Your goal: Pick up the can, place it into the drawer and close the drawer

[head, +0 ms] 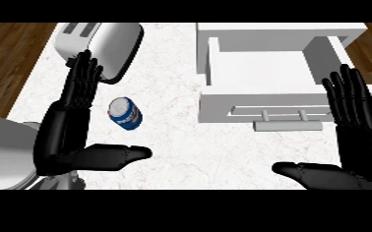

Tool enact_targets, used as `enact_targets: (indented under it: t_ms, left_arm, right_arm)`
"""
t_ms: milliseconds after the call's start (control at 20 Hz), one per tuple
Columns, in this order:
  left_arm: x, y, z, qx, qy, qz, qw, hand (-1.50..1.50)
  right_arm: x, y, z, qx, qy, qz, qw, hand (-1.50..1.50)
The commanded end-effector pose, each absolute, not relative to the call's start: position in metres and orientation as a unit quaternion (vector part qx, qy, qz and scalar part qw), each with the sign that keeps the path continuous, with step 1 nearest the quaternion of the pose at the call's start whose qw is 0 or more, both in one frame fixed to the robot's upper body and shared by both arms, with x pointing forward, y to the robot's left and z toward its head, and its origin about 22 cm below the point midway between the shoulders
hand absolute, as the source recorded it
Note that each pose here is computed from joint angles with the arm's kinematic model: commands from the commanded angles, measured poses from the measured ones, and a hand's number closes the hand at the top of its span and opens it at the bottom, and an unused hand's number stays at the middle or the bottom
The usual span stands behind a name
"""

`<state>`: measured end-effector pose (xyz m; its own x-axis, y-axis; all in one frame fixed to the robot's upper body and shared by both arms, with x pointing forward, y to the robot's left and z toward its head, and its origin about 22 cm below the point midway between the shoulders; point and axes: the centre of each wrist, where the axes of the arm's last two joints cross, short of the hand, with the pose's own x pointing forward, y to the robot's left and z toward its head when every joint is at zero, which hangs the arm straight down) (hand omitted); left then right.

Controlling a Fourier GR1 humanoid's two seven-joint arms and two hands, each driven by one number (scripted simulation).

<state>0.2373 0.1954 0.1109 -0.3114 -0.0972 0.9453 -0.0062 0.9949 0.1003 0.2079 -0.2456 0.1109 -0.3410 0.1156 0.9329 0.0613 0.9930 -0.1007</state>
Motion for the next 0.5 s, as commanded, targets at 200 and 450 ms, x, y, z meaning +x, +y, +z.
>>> enact_targets:
  t_ms: [200,450]
  left_arm:
    - [0.227,0.16,0.124,0.058,-0.753,-0.034,0.654,-1.5]
    - [0.228,0.167,0.135,0.062,-0.757,-0.021,0.651,-1.5]
  right_arm:
    - [0.197,-0.258,0.114,-0.058,-0.773,0.013,0.631,-1.5]
    - [0.173,-0.264,0.103,-0.073,-0.774,0.011,0.629,-1.5]
